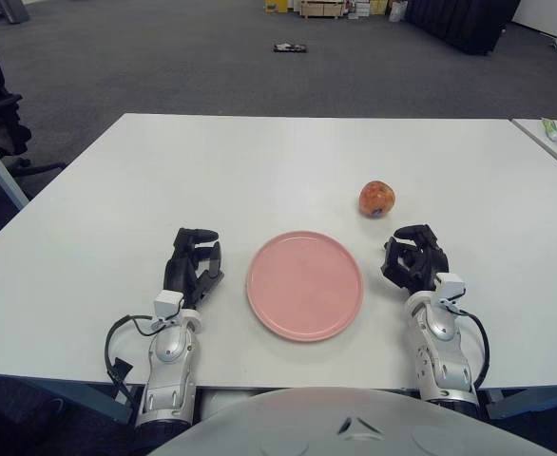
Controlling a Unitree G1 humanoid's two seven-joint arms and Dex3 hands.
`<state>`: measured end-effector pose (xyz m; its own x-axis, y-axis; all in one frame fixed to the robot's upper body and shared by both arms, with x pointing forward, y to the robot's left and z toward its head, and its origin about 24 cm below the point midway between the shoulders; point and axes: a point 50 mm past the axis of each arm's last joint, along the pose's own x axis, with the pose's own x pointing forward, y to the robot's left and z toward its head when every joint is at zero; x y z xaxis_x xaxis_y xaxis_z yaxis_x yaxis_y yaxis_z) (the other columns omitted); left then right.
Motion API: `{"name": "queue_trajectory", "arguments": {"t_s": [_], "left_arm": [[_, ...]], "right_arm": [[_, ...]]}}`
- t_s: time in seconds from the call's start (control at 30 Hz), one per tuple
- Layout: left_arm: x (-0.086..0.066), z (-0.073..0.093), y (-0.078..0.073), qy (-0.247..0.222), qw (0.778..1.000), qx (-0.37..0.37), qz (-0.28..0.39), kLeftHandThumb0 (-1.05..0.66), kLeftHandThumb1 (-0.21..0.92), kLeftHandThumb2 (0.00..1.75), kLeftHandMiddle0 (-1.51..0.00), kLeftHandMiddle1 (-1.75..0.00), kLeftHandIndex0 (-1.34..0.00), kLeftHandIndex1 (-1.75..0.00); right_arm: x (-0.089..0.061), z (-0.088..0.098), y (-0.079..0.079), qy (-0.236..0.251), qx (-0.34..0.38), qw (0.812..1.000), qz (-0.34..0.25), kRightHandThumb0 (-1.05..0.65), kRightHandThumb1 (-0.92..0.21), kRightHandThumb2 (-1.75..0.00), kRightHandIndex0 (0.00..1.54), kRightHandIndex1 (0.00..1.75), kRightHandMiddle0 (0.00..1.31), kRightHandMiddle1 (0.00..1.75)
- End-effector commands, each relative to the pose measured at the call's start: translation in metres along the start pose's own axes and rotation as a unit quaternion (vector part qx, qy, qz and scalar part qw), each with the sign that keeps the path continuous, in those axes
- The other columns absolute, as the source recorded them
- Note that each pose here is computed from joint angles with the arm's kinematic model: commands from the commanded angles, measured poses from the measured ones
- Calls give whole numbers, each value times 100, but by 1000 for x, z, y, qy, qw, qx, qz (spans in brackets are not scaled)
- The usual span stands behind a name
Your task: Put the apple into the plate.
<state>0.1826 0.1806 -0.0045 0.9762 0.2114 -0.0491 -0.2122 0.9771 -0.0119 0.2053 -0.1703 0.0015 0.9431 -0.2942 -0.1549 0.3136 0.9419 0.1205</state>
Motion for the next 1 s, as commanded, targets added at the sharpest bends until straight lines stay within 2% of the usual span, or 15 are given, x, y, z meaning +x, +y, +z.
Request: {"name": "queue_trajectory", "arguments": {"t_s": [0.0,0.5,0.73,0.97], "left_arm": [[5,4,-1,-8,1000,-1,-4,-36,82,68,-49,-174,-25,-175],[3,5,-2,3,1000,6,15,-36,83,66,-42,-173,-24,-175],[3,6,-3,-5,1000,0,13,-36,84,65,-43,-174,-24,-175],[2,6,-3,-4,1000,-3,11,-36,84,65,-45,-175,-24,-175]], "right_arm": [[1,4,3,-9,8,1000,-3,-1,-42,-111,61,147,40,175],[2,4,3,-10,8,1000,-1,-1,-44,-110,60,150,38,175],[2,5,3,-11,7,1000,3,-1,-42,-115,59,155,37,175],[3,5,2,-13,9,1000,7,-1,-41,-114,62,150,38,175]]}}
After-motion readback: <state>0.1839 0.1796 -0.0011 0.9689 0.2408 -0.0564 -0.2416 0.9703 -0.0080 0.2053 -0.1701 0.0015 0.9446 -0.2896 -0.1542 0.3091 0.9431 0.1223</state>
